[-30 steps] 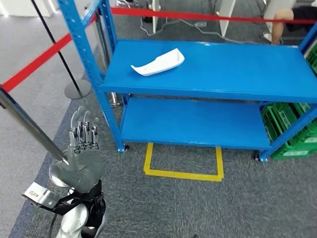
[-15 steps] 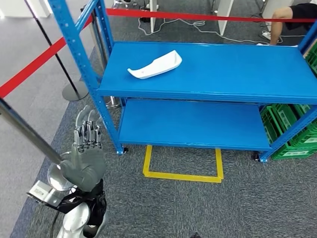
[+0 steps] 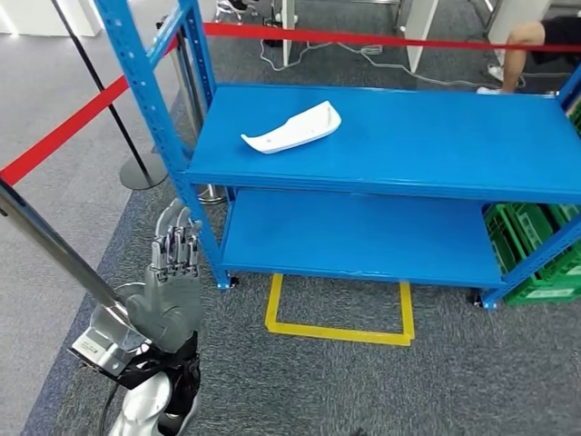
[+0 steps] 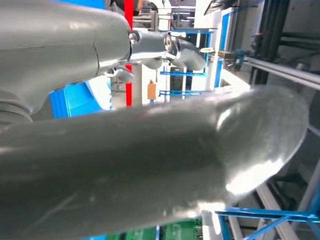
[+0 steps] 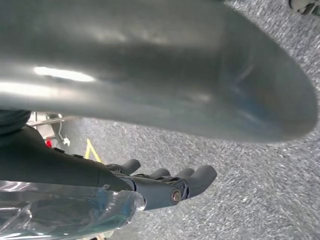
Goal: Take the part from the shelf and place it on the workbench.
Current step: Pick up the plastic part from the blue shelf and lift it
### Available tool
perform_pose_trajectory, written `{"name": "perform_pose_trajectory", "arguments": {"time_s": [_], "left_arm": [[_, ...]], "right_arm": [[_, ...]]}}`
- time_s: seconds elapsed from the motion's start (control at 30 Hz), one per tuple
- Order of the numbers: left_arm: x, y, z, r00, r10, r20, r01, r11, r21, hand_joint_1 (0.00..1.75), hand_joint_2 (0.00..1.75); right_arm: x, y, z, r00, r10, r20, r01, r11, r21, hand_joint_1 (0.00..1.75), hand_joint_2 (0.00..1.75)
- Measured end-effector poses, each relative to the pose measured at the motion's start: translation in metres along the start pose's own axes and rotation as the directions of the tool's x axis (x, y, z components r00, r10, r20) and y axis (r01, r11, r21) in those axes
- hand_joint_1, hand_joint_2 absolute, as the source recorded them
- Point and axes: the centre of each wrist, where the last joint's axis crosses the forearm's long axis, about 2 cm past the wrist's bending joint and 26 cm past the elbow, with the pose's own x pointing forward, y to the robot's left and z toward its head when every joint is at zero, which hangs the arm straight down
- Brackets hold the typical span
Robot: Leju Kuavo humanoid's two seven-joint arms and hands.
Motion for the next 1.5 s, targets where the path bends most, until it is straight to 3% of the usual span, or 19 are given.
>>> {"name": "perform_pose_trajectory", "arguments": {"time_s": [1.5], "left_arm": [[-0.0064, -0.0004, 0.0077, 0.999, 0.031, -0.039, -0.031, 0.999, -0.013, 0.0, 0.0]], "right_arm": [[-0.0005, 0.0002, 0.0, 1.0, -0.001, -0.002, 0.001, 1.0, 0.003, 0.0, 0.0]]}}
